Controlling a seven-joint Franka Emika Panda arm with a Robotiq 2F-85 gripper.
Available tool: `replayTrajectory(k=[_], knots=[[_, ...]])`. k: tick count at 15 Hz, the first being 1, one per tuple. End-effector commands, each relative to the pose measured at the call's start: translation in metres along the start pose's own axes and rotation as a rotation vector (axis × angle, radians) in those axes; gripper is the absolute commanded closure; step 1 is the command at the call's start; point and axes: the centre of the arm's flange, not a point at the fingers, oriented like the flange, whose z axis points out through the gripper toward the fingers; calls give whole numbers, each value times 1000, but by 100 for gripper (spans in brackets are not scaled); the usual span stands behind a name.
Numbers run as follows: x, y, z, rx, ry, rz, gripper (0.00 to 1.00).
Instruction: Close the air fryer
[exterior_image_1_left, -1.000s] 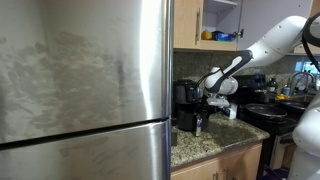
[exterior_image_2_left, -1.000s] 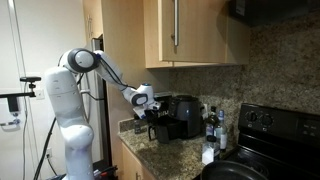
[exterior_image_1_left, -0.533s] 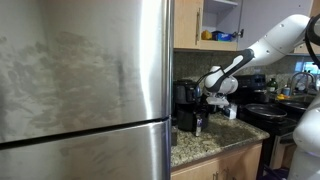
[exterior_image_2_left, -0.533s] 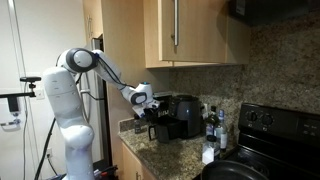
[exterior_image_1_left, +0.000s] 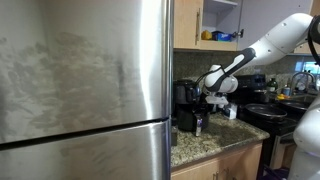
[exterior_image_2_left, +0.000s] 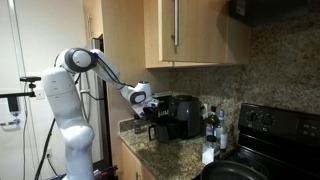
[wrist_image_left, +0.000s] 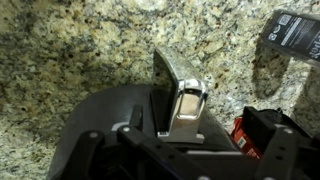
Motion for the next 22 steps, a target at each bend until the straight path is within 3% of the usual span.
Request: replayTrajectory(k=[1, 9, 10, 11, 16, 20, 22], knots=[[0, 0, 0, 0, 0, 0, 0], [15, 17, 36, -31, -38, 48, 0], [14, 18, 38, -26, -39, 41, 25], [12, 17, 39, -36, -35, 40, 26], [15, 20, 44, -55, -15, 32, 62], [23, 22, 38, -99, 62, 16, 89], [34, 26, 28, -135, 103, -8, 90]])
